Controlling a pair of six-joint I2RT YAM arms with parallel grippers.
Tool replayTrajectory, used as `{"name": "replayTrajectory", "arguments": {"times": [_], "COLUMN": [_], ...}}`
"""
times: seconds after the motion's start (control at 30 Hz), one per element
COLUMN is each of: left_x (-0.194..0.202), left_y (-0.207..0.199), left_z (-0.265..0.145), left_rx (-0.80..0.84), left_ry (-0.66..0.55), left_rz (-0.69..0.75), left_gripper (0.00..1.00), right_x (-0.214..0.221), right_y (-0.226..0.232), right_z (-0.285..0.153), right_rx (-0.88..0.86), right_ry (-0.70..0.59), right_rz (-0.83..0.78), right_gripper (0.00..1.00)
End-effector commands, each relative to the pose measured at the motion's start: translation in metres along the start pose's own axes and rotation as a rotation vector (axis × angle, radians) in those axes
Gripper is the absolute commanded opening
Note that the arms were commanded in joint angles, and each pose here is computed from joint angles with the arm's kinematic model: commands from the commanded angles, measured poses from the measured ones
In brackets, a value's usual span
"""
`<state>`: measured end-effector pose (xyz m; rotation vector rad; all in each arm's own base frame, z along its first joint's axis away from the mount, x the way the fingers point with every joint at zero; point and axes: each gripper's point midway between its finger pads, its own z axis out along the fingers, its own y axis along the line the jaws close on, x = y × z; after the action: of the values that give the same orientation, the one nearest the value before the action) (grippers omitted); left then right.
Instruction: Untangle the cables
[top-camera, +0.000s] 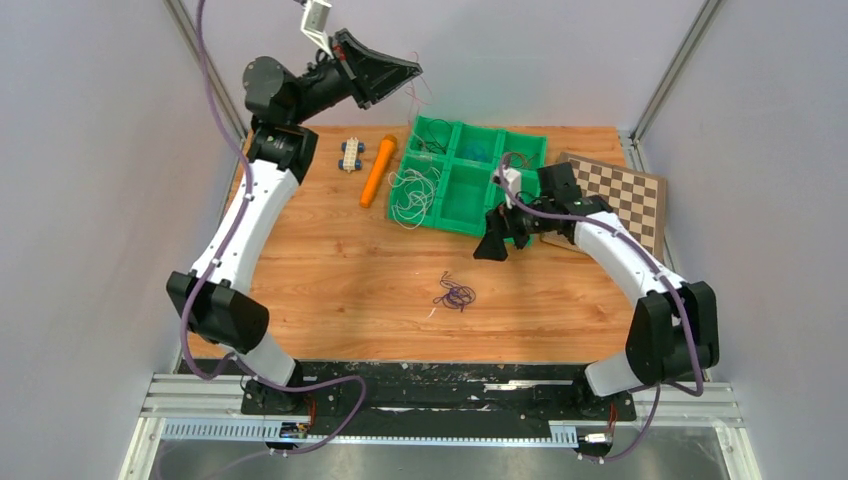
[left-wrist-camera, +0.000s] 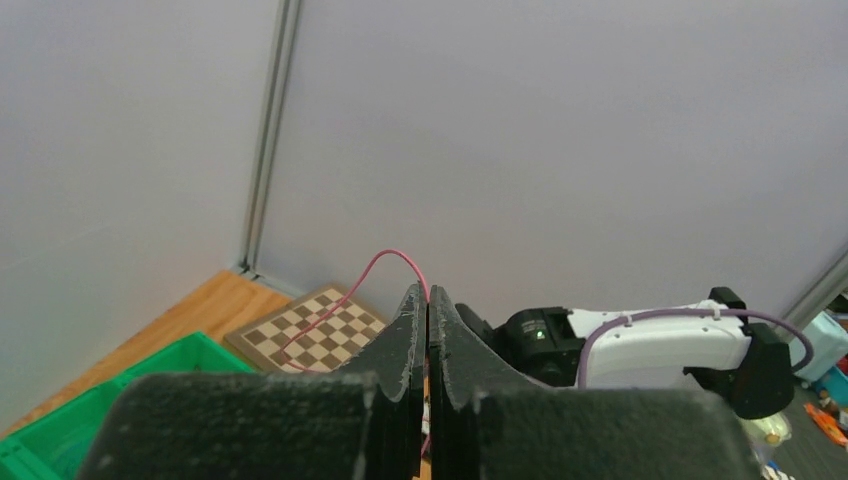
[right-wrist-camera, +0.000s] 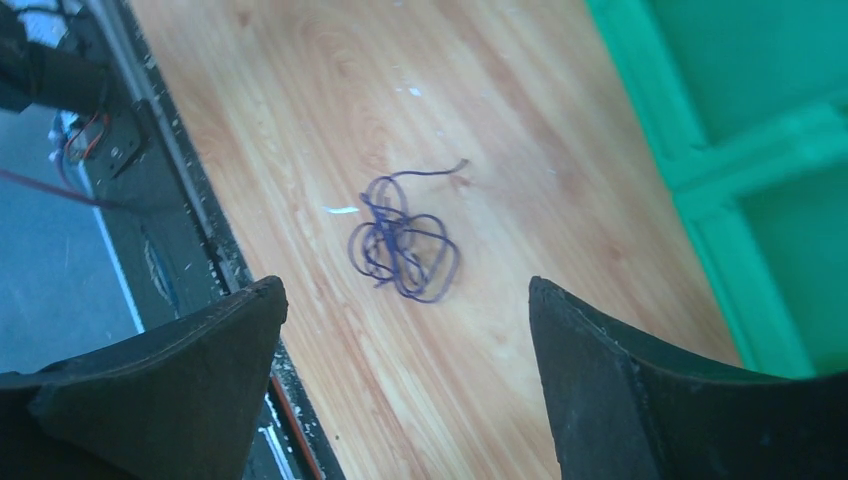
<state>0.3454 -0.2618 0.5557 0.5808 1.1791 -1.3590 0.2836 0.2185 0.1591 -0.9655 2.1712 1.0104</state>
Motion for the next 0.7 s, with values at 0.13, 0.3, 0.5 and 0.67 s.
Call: {"name": "replayTrajectory", "arguments": {"times": [0.13, 0.3, 0.5, 0.67], "left_x": [0.050, 0.102, 0.157, 0.201], "left_y": [0.041, 0.079, 0.113, 0.144], "left_z": [0.036, 0.052, 0.067, 0.066], "left_rx": [0.048, 0.053, 0.045, 0.001], "left_ry": [0.037, 0.102, 0.168, 0.226], "left_rz": [0.071, 0.023, -0.028, -0.048], "left_gripper": [0.00, 0.00, 0.00, 0.00], "right_x": [0.014, 0.009, 0.011, 0.010], "right_y": [-0.068, -0.092, -0.103, -0.108], "right_z": [-0.056, -0.080, -0.085, -0.087], "right_rx": [0.146, 0.214, 0.229, 0.233], "right_ry": [-0.114, -0.164, -0.174, -0.178], "right_rz": [0.270, 0.308, 0.338, 0.347], "right_gripper": [0.90, 0.90, 0.90, 0.89]}}
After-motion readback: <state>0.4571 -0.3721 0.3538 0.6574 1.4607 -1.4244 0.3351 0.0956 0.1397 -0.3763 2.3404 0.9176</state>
